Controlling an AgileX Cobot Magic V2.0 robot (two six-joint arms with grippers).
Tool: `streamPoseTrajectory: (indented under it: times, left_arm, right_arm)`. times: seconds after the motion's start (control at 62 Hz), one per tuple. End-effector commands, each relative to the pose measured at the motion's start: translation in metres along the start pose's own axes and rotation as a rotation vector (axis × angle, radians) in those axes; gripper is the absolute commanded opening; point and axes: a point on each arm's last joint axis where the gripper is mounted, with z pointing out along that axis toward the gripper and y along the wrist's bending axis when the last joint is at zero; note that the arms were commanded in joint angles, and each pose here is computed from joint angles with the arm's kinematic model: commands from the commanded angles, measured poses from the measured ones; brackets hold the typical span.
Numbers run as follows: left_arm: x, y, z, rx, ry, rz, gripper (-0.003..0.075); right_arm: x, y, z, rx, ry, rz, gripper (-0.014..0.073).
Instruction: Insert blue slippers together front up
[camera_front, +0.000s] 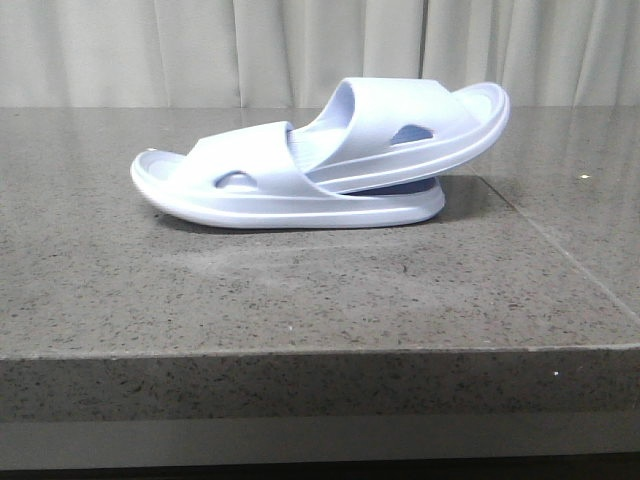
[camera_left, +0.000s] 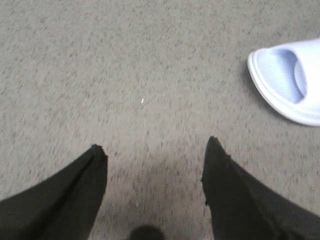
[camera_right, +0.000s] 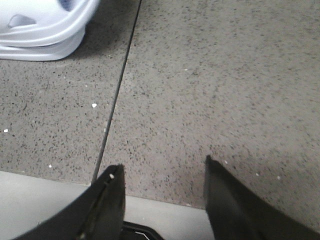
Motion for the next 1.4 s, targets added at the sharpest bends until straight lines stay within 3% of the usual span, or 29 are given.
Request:
streamPoseTrajectory:
  times: [0.0, 0.21, 0.435, 0.516, 0.677, 0.823, 0.855, 1.387]
  left_arm:
    - [0.007, -0.001, -0.018, -0.017, -0.08, -0.014, 0.0421]
    - [0.038, 0.008, -0.037, -0.157, -0.056, -0.039, 0.0421]
    - [0.046, 0.005, -0.045, -0.136, -0.097, -0.055, 0.0405]
    - [0.045, 0.004, -0.045, -0.128, -0.105, -0.06, 0.0343]
    - [0.044, 0.003, -0.045, -0.114, -0.118, -0.071, 0.0126]
    - [0.043, 0.003, -0.045, -0.114, -0.121, -0.071, -0.0022]
    - [0.043, 0.003, -0.045, -0.114, -0.122, -0.071, -0.002]
    - [0.044, 0.003, -0.045, -0.114, -0.118, -0.071, -0.002]
  right_arm:
    - [-0.002, 0.004, -0.02, 0.006, -0.088, -0.003, 0.0394]
    - [0.019, 0.009, -0.035, 0.002, -0.118, -0.017, 0.0394]
    - [0.037, 0.009, -0.031, 0.004, -0.122, -0.016, 0.0375]
    - [0.039, 0.008, -0.029, 0.003, -0.118, -0.013, 0.0286]
    - [0.041, 0.008, -0.026, 0.003, -0.111, -0.01, 0.0073]
    - [0.041, 0.008, -0.026, 0.001, -0.115, -0.009, -0.0096]
    - [0.041, 0.008, -0.026, 0.001, -0.115, -0.009, -0.0125]
    - [0.04, 0.008, -0.026, 0.003, -0.123, -0.01, -0.0118]
